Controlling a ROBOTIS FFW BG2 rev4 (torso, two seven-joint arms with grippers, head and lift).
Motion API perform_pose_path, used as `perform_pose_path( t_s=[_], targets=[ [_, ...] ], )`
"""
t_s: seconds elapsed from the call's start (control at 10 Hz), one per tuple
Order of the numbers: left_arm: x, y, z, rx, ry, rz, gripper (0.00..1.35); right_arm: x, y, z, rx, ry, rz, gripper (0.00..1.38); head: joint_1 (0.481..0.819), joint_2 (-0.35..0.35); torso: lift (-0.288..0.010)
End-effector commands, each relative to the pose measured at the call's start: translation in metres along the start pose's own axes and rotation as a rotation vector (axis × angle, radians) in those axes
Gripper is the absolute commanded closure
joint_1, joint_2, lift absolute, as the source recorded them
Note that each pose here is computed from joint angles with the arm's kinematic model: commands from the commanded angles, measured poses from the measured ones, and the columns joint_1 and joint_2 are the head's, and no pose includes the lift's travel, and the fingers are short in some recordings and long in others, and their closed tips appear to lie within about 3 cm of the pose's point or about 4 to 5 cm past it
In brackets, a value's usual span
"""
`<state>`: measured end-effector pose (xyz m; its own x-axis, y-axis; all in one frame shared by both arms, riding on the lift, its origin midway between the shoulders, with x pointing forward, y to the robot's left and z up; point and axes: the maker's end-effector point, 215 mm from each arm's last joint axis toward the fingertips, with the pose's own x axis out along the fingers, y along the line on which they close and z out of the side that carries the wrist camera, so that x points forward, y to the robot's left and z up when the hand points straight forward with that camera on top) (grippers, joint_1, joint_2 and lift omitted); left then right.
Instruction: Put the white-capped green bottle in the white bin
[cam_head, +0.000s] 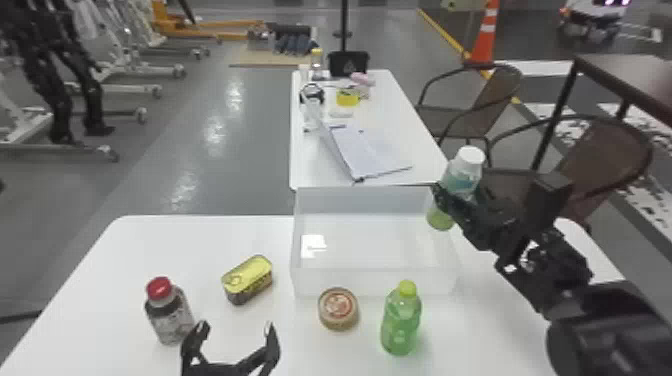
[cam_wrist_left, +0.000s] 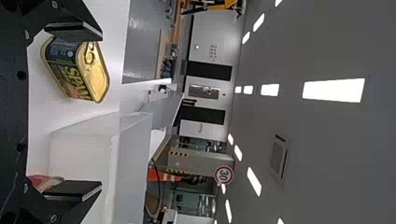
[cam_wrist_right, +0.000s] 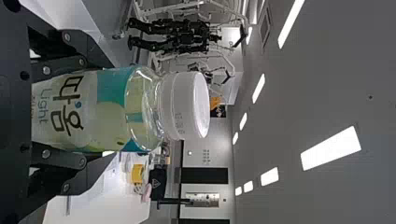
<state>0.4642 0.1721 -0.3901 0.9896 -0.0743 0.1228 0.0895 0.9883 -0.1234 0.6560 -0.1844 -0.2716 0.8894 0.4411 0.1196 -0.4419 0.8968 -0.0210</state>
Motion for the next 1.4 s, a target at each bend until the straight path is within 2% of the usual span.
perform_pose_path(
  t_s=[0.0, 0.1, 0.2, 0.3, 0.9, 1.0, 1.1, 1.3],
  targets=[
    [0.000, 0.001, 0.001, 0.001, -0.003, 0.000, 0.18, -0.001, 0.000, -0.003, 0.015, -0.001, -0.004, 0.43, 0.549, 0.000, -0.100],
    [0.000, 0.001, 0.001, 0.001, -0.003, 0.000, 0.18, -0.001, 0.000, -0.003, 0.016, -0.005, -0.005, 0.26, 0.549, 0.000, -0.100],
    [0.000, 0.001, 0.000, -0.001, -0.001, -0.001, 0.18, -0.001, 0.000, -0.003, 0.017, -0.004, -0.005, 0.15, 0.549, 0.000, -0.100],
    [0.000, 0.001, 0.000, -0.002, -0.001, 0.000, 0.18, -0.001, 0.000, -0.003, 0.018, -0.004, -0.006, 0.10, 0.549, 0.000, -0.100],
    [-0.003, 0.003, -0.001, -0.001, 0.000, 0.004, 0.18, -0.008, 0.010, -0.012, 0.031, -0.001, -0.006, 0.11, 0.549, 0.000, -0.100],
    [-0.004, 0.003, -0.001, -0.002, -0.001, 0.006, 0.18, -0.019, 0.009, -0.012, 0.018, -0.010, -0.026, 0.11, 0.549, 0.000, -0.100],
    [-0.005, 0.004, -0.001, -0.002, 0.000, 0.011, 0.18, -0.038, 0.014, -0.026, 0.023, 0.012, -0.047, 0.11, 0.549, 0.000, -0.100],
    [-0.009, 0.008, -0.002, 0.003, 0.002, 0.020, 0.18, -0.076, 0.013, -0.036, 0.009, 0.044, -0.101, 0.11, 0.549, 0.000, -0.100]
  ],
)
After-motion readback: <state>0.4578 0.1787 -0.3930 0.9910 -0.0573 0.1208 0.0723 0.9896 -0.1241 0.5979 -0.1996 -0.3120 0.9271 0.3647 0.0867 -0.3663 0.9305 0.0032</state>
